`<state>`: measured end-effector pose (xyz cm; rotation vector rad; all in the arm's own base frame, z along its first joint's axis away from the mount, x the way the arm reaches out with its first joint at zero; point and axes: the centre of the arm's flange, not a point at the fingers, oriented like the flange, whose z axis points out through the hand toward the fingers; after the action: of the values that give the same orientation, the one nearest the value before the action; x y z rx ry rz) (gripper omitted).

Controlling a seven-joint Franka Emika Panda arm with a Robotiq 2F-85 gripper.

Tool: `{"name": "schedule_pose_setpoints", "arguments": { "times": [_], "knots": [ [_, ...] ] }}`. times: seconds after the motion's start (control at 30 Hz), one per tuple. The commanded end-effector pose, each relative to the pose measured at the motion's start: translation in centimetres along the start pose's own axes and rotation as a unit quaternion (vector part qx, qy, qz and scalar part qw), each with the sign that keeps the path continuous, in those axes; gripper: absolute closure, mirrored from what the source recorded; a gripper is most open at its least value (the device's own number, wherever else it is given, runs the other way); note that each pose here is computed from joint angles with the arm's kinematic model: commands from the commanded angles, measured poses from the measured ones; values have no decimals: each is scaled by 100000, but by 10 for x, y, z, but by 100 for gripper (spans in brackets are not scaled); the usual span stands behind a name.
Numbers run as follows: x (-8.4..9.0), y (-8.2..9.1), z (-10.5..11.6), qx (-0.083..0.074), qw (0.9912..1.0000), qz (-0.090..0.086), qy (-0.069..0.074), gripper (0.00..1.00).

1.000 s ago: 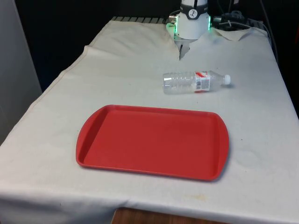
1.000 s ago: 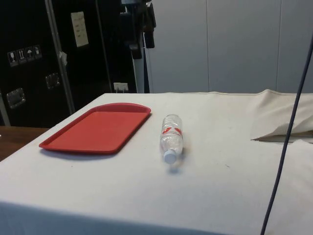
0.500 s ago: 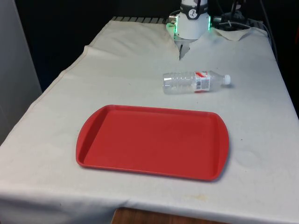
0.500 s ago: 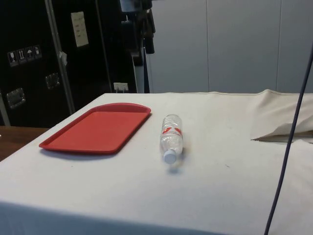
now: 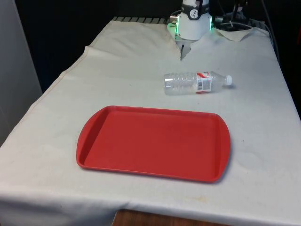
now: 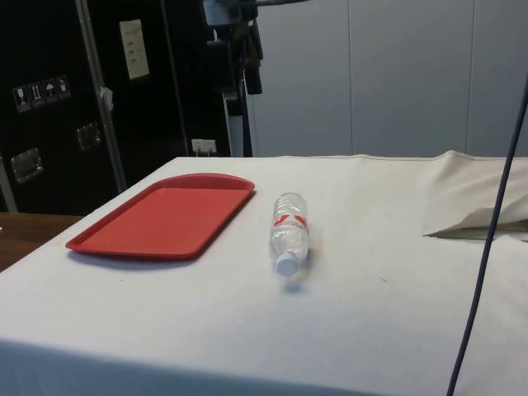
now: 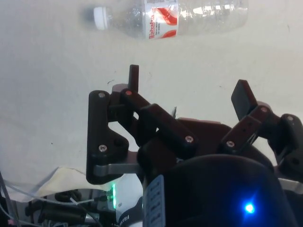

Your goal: Place the bottle upright on the tray.

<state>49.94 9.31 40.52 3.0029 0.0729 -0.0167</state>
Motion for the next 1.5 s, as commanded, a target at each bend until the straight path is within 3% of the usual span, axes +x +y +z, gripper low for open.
{"name": "schedule_pose_setpoints", "arguments": {
  "times": [0.0, 0.17, 0.2, 0.23, 0.47, 0.5, 0.67, 0.77, 1.03, 1.07, 1.1, 1.2, 1.4, 1.43, 1.47],
  "knots": [
    [-2, -1, 2, 19, 100000, 16, 111, 0],
    [-7, -3, 9, -68, 100000, -207, -55, 0],
    [-5, -2, 8, -86, 99998, -173, -625, 0],
    [-8, -3, 11, -84, 100000, -264, 2, 0],
    [-16, -6, 27, -172, 99982, -1850, 216, 0],
    [-16, -5, 26, -38, 99988, -1550, -290, 0],
    [-18, -7, 34, -197, 99934, -3570, 696, 0],
    [-19, -6, 36, -120, 99927, -3800, 361, 0],
    [-20, -7, 46, -205, 99759, -6643, 2014, 0],
    [-21, -7, 45, -20, 99800, -6166, 1369, 0],
    [-20, -7, 48, -248, 99734, -6984, 2075, 0],
    [-21, -8, 52, -285, 99641, -8144, 2292, 0],
    [-21, -9, 58, -380, 99509, -9600, 2372, 0],
    [-21, -9, 56, -229, 99543, -9332, 1992, 0],
    [-21, -9, 58, -367, 99488, -9813, 2371, 0]
  ]
}}
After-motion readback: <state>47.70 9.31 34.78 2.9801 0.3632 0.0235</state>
